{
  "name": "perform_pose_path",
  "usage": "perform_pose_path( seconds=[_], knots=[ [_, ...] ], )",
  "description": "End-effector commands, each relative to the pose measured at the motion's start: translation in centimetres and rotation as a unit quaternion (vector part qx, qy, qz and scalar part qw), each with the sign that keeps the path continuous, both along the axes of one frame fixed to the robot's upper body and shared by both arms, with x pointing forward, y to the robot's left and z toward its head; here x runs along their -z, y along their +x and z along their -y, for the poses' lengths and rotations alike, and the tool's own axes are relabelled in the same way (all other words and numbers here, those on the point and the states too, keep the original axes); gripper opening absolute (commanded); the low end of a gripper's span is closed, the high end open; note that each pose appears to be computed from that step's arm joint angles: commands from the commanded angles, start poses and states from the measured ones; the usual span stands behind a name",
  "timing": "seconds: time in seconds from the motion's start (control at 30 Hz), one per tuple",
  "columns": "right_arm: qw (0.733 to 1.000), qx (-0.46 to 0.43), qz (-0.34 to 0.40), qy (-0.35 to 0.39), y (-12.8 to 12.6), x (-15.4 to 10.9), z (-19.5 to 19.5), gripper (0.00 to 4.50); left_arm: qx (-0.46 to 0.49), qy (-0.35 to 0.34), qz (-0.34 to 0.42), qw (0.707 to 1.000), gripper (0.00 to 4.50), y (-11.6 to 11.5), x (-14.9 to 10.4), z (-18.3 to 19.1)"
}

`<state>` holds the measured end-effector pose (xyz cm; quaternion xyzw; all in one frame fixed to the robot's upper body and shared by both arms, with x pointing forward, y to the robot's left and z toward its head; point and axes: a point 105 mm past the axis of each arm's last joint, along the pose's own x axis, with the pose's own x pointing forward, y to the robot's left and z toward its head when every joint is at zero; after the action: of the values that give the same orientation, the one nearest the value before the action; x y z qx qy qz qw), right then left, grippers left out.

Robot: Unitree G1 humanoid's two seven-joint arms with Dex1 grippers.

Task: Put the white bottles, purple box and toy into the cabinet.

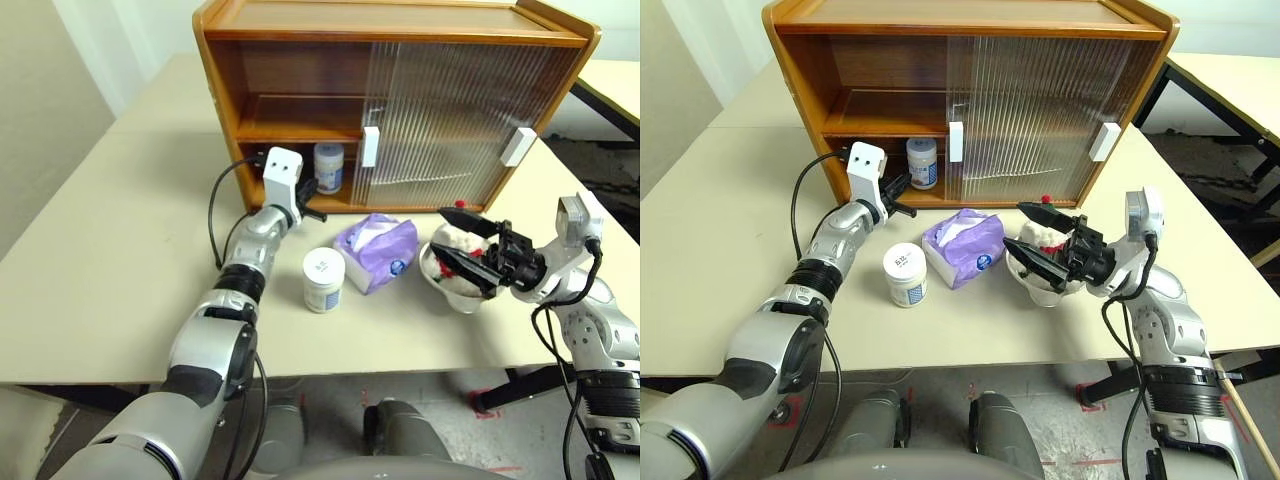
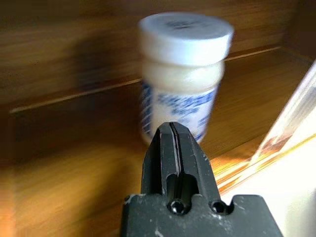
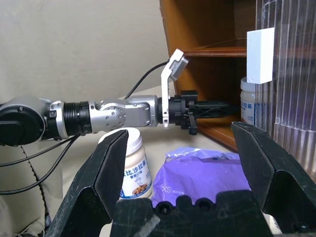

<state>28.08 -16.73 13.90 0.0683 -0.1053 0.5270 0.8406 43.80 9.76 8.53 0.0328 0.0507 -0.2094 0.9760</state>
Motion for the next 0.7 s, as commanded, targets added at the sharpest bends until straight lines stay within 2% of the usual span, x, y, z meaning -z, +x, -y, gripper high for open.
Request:
perform_pose_path(
  seconds=[0.03, 0.33, 0.7],
  knots=[
    [1.0, -0.001, 0.002, -0.003, 0.0, 0.2, -0.1, 4.5, -0.018, 0.004, 0.0, 1.0, 0.02, 0.2, -0.1, -0.5],
    [1.0, 0.012, 0.005, -0.008, -0.5, 0.0, 0.5, 4.5, -0.007, 0.014, -0.004, 1.0, 0.02, 1.3, -1.1, 1.4],
    [1.0, 0.024, 0.002, -0.012, -1.0, 0.0, 1.0, 4.5, 0.03, 0.018, -0.002, 0.999, 0.02, 1.5, -2.0, 3.4]
  ],
)
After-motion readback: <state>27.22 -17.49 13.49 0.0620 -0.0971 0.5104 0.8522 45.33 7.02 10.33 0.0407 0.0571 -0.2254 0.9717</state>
